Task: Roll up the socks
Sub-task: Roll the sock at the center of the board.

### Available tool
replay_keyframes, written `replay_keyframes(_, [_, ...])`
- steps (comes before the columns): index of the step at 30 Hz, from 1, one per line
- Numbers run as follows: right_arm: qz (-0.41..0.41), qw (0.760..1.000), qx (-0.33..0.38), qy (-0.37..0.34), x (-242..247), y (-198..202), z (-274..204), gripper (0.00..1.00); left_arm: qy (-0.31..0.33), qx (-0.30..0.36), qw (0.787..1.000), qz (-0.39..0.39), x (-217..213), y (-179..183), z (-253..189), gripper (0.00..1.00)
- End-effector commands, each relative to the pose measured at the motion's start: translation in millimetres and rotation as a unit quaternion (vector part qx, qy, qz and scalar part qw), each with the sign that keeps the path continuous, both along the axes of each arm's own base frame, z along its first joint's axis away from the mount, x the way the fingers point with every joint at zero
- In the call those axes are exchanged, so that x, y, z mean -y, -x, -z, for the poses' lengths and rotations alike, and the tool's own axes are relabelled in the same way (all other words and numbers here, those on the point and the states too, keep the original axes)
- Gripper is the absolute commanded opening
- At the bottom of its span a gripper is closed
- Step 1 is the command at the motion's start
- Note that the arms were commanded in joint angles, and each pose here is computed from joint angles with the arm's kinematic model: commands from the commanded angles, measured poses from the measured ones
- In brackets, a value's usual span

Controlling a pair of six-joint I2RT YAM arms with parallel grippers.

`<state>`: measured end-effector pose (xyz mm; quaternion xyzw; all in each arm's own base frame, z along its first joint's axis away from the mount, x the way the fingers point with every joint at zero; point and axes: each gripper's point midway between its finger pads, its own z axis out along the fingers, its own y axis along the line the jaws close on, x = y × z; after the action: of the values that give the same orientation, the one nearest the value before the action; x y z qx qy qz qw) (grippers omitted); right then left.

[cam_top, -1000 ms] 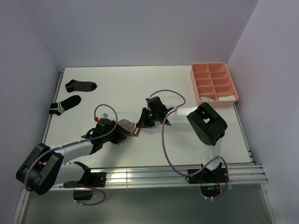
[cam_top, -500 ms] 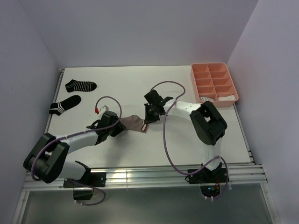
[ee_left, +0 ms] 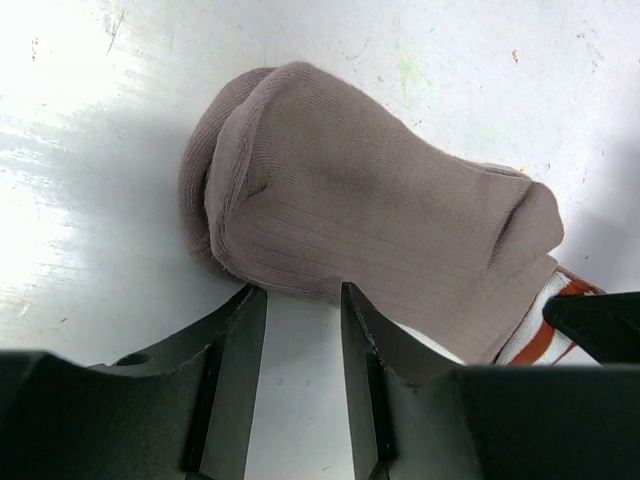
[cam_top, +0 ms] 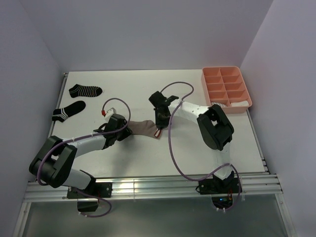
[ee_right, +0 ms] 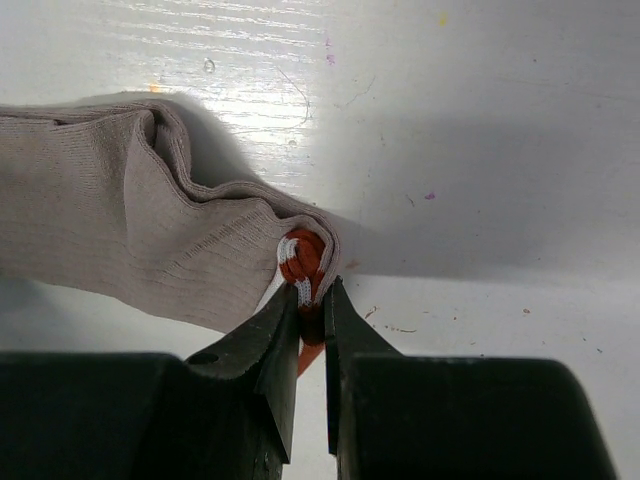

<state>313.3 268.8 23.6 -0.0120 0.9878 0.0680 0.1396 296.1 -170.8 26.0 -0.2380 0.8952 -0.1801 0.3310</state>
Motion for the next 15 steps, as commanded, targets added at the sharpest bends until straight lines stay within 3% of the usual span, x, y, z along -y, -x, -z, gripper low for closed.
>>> replay_keyframes(1, [0.006, 0.995, -0.037, 0.097, 34, 14, 24, 0.00, -0.015, 0.022, 1.000, 0.006, -1, -11, -5, 0.41])
replay_keyframes(6, [0.005, 0.992, -0.047, 0.116, 36, 16, 27, 0.00, -0.022, 0.049, 0.998, 0.021, -1, -15, -18, 0.42])
replay_keyframes(15, [0.004, 0.990, -0.069, 0.121, 35, 20, 31, 0.00, -0.090, 0.205, 0.969, 0.104, 43, -1, -96, 0.48])
